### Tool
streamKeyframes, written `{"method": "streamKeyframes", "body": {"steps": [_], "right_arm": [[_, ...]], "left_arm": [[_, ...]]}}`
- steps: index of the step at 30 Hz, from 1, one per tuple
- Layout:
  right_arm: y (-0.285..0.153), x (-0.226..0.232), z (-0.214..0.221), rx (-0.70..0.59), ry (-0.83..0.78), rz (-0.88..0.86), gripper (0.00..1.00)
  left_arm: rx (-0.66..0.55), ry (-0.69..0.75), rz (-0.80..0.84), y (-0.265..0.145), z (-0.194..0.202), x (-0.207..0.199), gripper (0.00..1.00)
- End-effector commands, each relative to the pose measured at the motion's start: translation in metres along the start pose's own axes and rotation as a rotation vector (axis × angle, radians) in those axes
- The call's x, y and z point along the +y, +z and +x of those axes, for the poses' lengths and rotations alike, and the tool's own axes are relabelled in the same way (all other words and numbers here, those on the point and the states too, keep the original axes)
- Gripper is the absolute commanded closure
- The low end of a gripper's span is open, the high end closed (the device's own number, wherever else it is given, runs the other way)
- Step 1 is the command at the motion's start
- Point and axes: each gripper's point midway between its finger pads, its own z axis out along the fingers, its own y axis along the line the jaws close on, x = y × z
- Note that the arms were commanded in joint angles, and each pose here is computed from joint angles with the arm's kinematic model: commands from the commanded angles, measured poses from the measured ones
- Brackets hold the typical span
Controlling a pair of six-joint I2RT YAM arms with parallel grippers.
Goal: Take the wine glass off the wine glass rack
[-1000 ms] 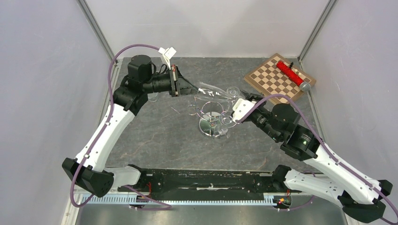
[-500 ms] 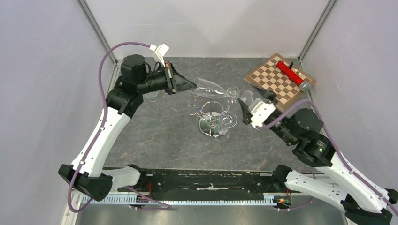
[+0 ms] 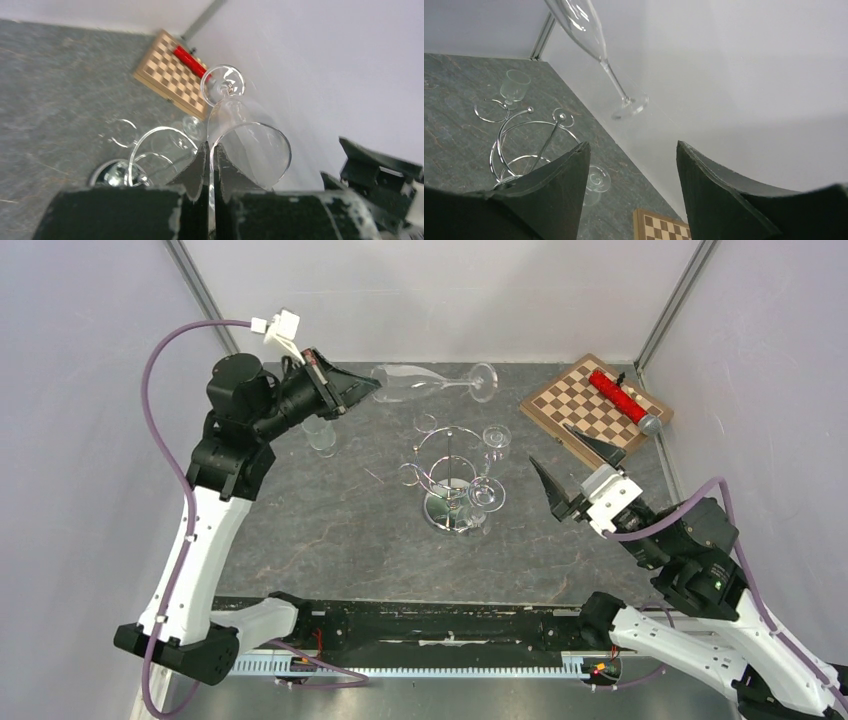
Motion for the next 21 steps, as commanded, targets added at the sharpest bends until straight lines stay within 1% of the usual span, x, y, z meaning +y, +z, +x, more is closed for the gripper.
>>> {"method": "streamKeyframes", "body": {"steps": [1, 6, 10, 17, 21], "right_arm": [[-0.006, 0.001, -0.002, -0.027, 0.045, 0.015, 0.33], [-0.009, -0.002, 0.001, -0.014, 0.078, 0.037, 0.32], [-0.008, -0.002, 0.005, 0.007, 0.102, 0.042, 0.32], [0.002, 0.012, 0.020, 0.090, 0.161, 0.007, 0.30], [0.009, 0.014, 0.022, 0.130, 0.206, -0.004, 0.30]], "left_arm": [[-0.204, 0.107, -0.141, -0.031, -0.047, -0.001, 0.98], [-0.272, 0.186, -0.373, -0.063, -0.061, 0.026, 0.98], [-0.277, 0.227, -0.506, -0.085, -0.061, 0.043, 0.98], [-0.182, 0.255, -0.689, -0.121, -0.036, 0.070, 0.98], [-0.084, 0.252, -0.767, -0.136, -0.013, 0.085, 0.98]]}}
